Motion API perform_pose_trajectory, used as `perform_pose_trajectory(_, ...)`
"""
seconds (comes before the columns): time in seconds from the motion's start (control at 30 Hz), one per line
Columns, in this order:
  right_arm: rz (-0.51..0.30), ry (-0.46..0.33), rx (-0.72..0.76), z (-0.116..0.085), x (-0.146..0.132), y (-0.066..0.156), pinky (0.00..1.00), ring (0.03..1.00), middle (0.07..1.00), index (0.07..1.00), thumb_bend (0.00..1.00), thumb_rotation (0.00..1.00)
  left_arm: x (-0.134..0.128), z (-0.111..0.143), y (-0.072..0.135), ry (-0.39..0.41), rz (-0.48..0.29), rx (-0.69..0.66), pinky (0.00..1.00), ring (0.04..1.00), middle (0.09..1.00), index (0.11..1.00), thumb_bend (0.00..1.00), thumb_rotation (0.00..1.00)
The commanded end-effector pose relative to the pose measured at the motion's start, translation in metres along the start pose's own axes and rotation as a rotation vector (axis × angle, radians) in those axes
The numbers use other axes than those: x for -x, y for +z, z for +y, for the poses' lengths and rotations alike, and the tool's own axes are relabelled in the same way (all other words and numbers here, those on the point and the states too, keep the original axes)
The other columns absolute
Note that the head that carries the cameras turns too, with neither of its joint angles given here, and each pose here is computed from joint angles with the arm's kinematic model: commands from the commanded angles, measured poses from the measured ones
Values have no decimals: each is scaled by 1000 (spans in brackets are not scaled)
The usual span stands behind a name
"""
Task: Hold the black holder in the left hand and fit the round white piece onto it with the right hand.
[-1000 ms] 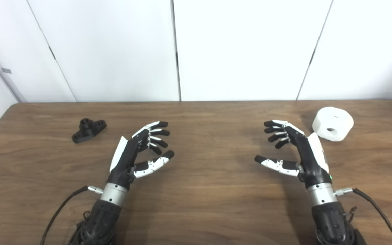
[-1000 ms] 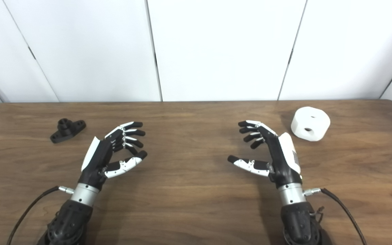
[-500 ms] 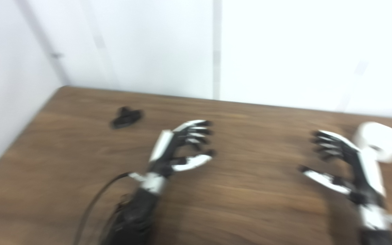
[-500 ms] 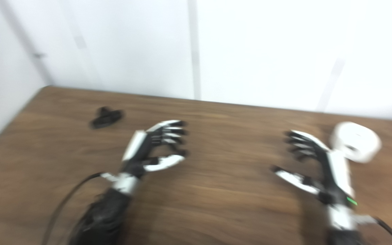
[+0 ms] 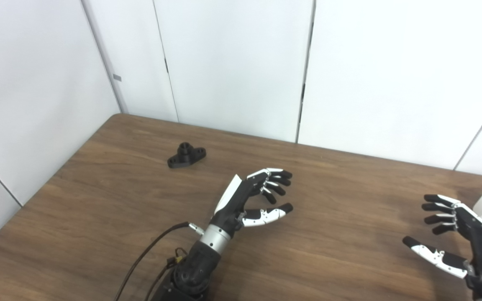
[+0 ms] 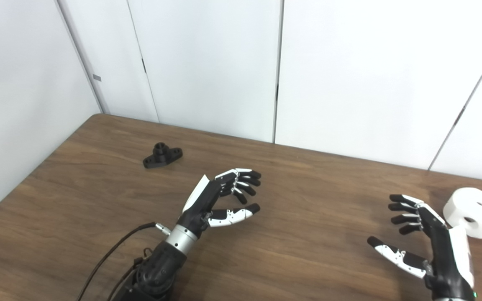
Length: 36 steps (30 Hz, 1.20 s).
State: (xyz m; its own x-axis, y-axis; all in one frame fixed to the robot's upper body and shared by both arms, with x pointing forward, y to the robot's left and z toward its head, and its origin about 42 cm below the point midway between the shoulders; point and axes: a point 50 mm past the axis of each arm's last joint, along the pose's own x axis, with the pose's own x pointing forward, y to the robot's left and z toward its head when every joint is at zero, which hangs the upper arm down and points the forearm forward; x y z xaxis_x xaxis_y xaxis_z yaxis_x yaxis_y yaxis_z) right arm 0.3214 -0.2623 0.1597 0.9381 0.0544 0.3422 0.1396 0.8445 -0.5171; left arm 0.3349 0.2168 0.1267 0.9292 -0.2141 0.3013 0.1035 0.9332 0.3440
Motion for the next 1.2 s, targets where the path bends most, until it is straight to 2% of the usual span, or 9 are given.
perform_pose_trajectory(0.0,-72,-30,-6,-11,-12,15,464,581,666,708,539,0,-14,16,21,41,-97,-30,490,615,691,698,625,78)
perform_pose_trajectory(0.1,-74,-31,-10,-12,-13,15,459,579,665,702,545,0,-18,33,30,58,-116,-83,463,583,669,678,668,20)
perform_pose_trajectory(0.17,-74,-34,-8,-13,-13,16,457,580,665,700,547,0,-21,46,37,59,-124,-125,456,571,657,665,684,20)
perform_pose_trajectory(0.47,-75,-33,-13,-16,-14,16,450,572,659,694,559,0,-33,104,61,65,-133,-291,496,615,681,667,748,0)
perform_pose_trajectory(0.73,-77,-30,2,-17,-16,20,458,582,657,694,555,0,-39,156,76,131,-51,-526,503,618,678,660,805,16)
perform_pose_trajectory(0.87,-84,-26,-2,-18,-16,20,460,585,660,696,552,0,-41,177,80,163,-7,-590,487,648,711,661,820,13)
perform_pose_trajectory(1.03,-93,-30,-3,-18,-16,19,454,582,658,692,551,0,-42,205,81,215,73,-717,533,704,732,652,856,22)
perform_pose_trajectory(1.1,-94,-31,1,-19,-16,19,458,584,657,692,551,0,-42,214,82,227,98,-759,556,729,757,651,865,60)
perform_pose_trajectory(1.17,-93,-32,2,-19,-15,19,459,584,658,693,551,0,-42,225,82,230,103,-841,569,734,770,656,892,170)
